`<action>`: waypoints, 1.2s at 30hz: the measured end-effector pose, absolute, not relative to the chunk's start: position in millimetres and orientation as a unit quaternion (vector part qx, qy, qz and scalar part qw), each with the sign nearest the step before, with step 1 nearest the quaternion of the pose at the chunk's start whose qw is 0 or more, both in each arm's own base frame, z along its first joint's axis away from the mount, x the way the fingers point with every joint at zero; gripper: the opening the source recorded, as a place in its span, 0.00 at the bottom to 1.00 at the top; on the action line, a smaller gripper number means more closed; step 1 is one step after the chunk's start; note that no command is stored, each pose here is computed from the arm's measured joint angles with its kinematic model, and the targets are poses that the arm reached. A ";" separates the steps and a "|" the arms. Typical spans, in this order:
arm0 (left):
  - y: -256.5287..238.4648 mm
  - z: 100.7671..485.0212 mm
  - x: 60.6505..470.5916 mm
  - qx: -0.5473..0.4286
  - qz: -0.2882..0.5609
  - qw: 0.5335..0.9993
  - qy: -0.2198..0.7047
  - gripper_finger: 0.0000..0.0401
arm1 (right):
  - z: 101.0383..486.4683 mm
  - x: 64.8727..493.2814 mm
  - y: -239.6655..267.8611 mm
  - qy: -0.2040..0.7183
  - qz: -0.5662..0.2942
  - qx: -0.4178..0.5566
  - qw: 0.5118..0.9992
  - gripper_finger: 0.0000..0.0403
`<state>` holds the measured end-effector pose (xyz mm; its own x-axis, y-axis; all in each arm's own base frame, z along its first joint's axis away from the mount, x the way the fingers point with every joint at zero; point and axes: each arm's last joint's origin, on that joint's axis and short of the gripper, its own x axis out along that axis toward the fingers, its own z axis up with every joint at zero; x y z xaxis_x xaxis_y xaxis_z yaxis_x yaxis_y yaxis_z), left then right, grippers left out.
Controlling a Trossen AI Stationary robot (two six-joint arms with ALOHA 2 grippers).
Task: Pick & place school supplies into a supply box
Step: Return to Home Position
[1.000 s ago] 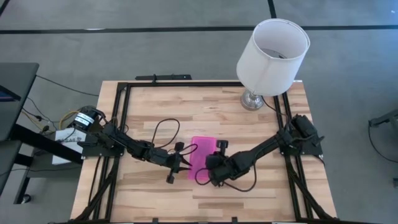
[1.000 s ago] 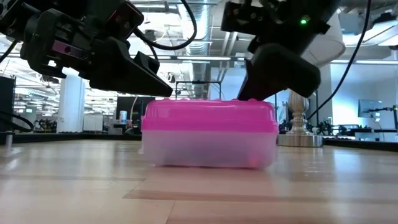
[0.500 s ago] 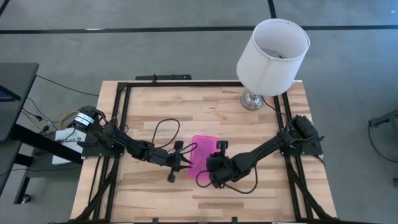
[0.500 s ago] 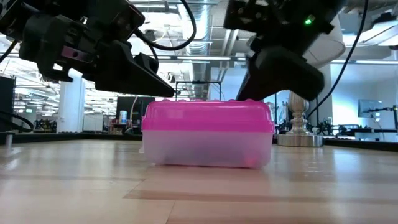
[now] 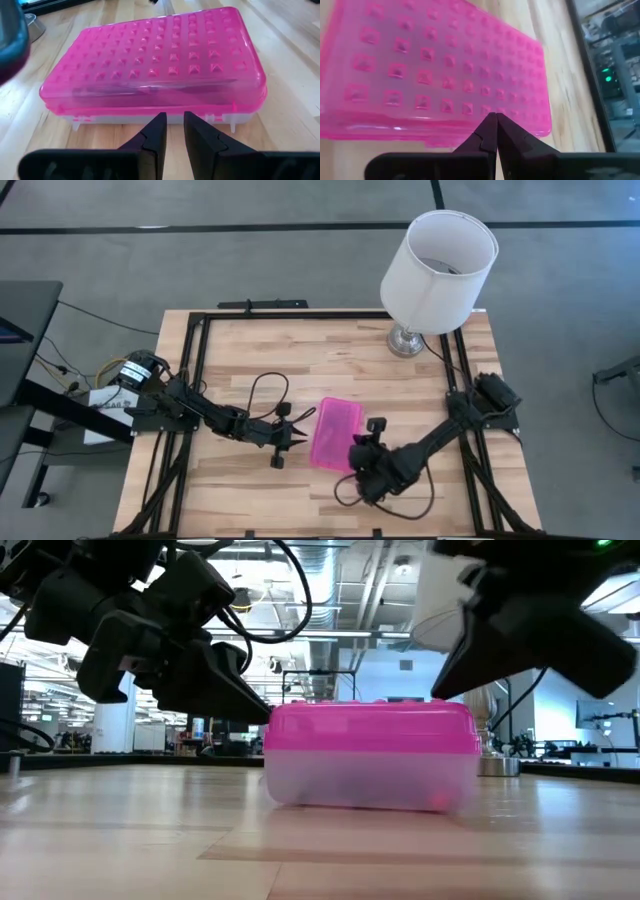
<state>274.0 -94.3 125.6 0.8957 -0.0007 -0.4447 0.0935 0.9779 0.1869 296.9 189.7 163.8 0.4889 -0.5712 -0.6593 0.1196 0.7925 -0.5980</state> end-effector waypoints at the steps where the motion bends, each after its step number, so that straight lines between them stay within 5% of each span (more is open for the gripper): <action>1: -94.3 125.6 274.0 0.101 -0.024 0.968 0.227 0.15 | 164.1 295.0 191.9 0.457 -0.210 -0.246 0.829 0.00; 18: -87.5 123.5 276.1 0.040 -0.065 0.967 0.244 0.15 | 158.3 306.9 153.5 0.545 -0.238 -0.167 0.786 0.00; 36: -89.6 122.1 274.9 0.032 -0.097 0.962 0.254 0.15 | 158.0 330.1 130.9 0.544 -0.208 -0.156 0.798 0.00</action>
